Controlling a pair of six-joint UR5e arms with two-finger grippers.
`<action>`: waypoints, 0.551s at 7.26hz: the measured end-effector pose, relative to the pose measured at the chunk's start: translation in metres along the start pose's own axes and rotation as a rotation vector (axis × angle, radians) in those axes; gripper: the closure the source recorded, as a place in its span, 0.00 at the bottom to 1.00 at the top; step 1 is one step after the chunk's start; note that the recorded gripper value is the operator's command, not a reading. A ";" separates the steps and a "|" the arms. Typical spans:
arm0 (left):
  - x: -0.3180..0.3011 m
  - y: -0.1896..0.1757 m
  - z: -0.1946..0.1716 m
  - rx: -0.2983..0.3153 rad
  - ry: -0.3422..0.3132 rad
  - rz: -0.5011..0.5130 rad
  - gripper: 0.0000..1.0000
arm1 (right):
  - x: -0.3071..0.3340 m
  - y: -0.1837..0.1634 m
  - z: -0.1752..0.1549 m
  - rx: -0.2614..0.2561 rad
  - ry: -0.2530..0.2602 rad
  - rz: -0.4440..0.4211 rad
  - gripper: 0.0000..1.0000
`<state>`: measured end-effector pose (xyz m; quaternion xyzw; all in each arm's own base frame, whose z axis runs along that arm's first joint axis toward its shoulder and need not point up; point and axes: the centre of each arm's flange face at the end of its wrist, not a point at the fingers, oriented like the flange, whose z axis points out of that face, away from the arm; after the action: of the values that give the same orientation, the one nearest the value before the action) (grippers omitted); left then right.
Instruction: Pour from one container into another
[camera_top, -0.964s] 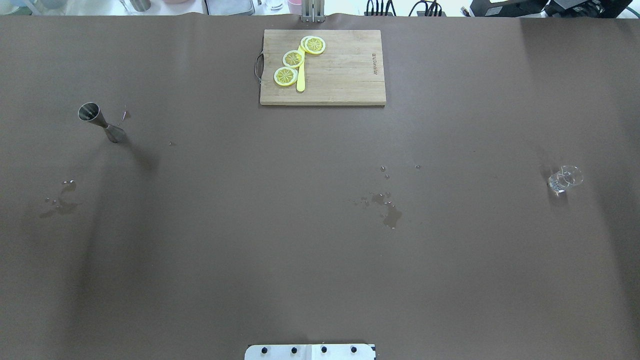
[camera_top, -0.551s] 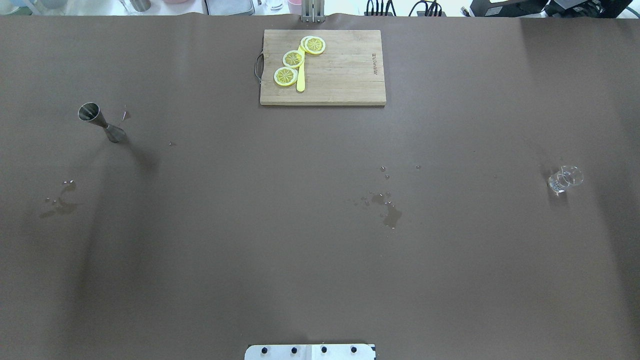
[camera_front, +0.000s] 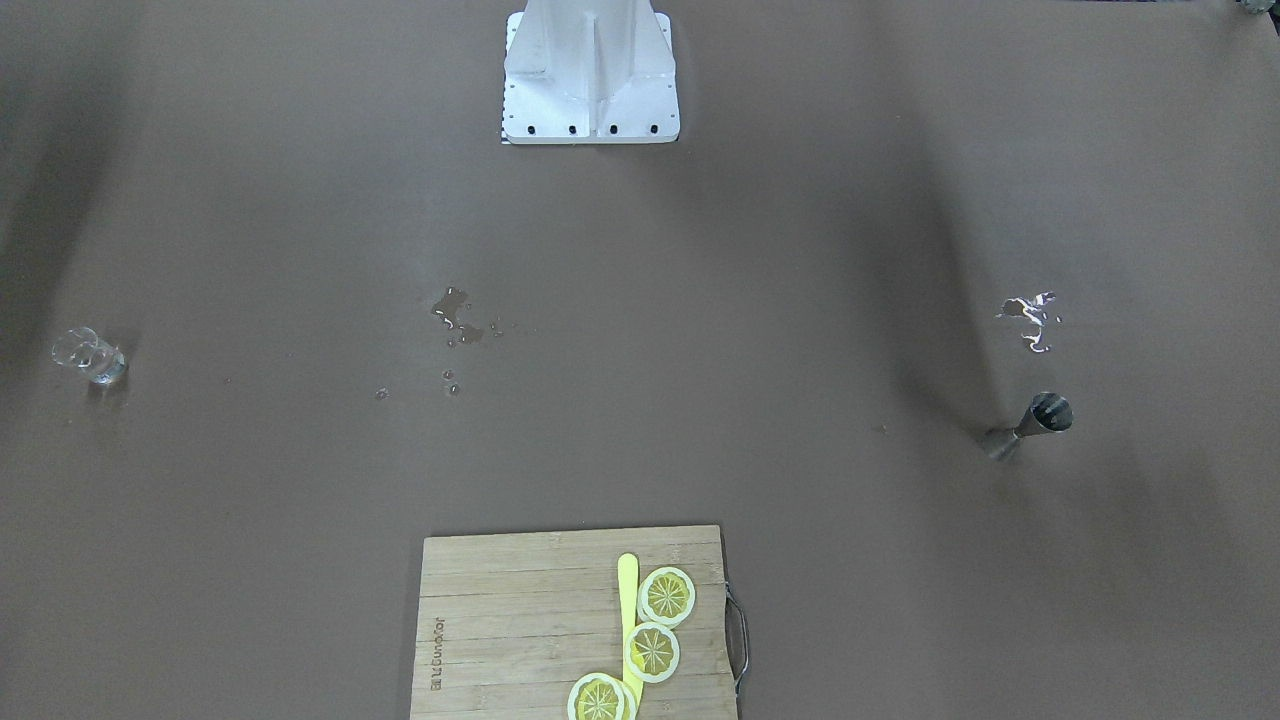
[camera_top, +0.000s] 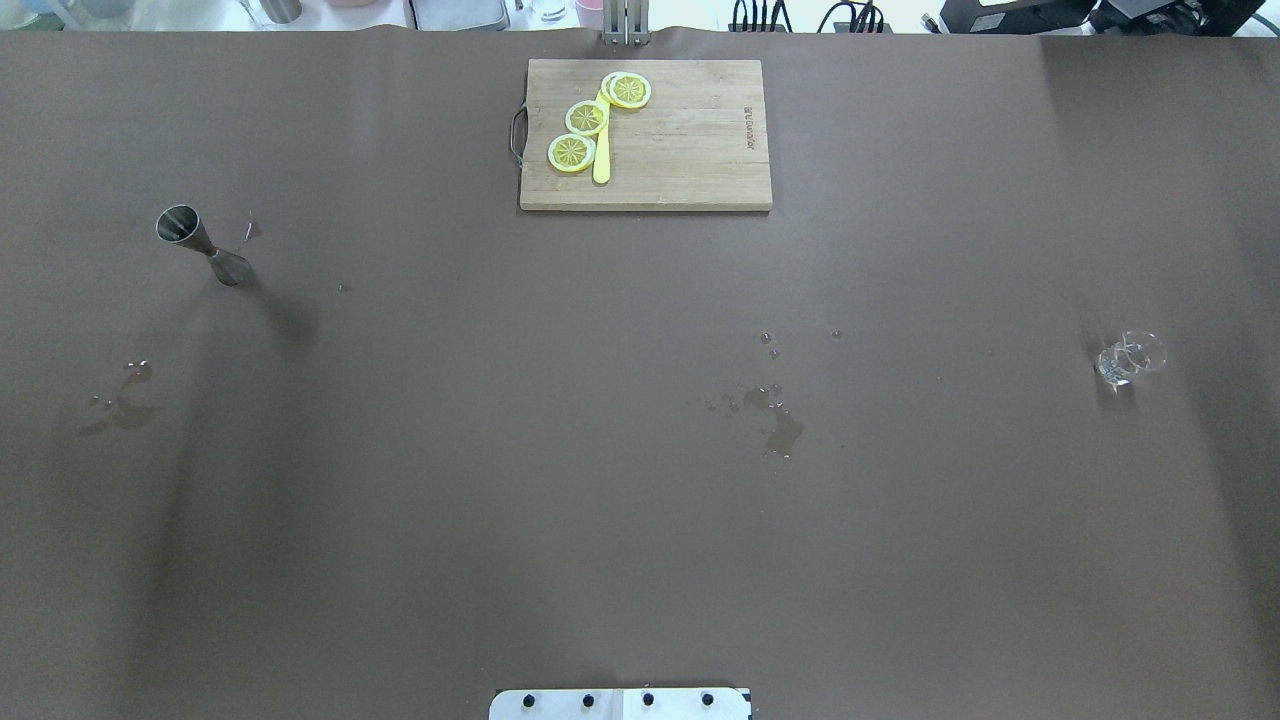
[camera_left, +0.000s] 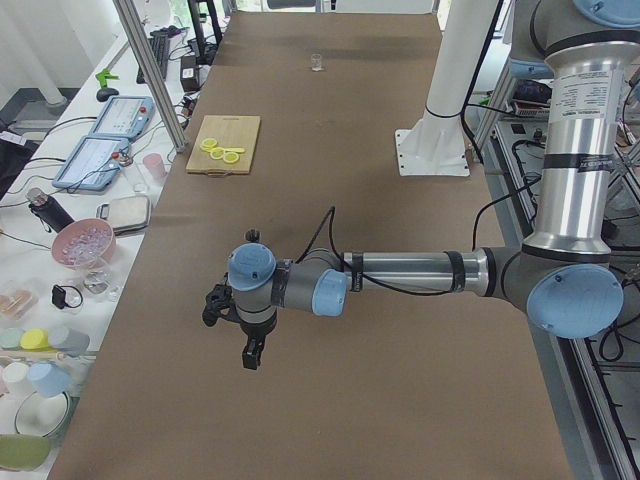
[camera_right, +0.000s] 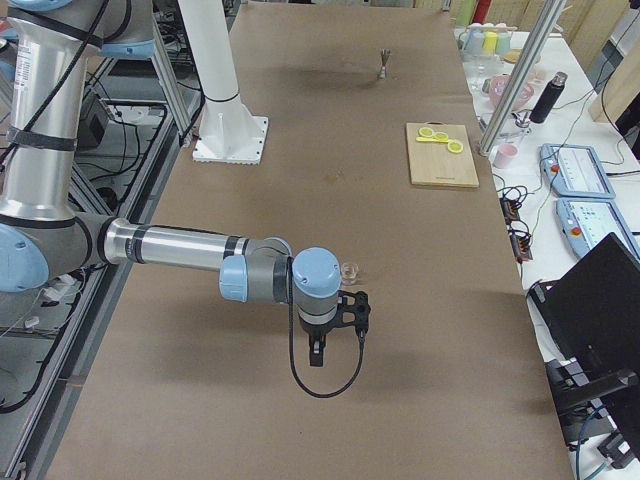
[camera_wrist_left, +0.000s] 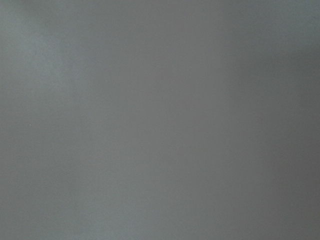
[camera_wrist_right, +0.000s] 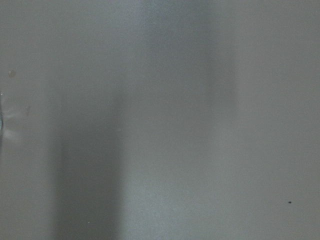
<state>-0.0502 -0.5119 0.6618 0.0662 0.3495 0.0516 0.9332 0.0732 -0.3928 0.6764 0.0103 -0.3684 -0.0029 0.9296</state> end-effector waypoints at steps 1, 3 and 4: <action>0.000 0.000 0.000 0.000 0.003 0.000 0.02 | 0.001 0.001 0.001 -0.003 0.000 0.003 0.00; 0.001 0.000 0.000 0.000 0.004 0.000 0.02 | 0.001 0.001 0.001 -0.002 0.000 0.002 0.00; 0.001 0.000 0.000 0.001 0.004 0.001 0.02 | 0.000 0.000 0.000 0.001 0.000 -0.001 0.00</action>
<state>-0.0495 -0.5118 0.6608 0.0667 0.3514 0.0523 0.9324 0.0732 -0.3927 0.6769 0.0109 -0.3683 -0.0032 0.9296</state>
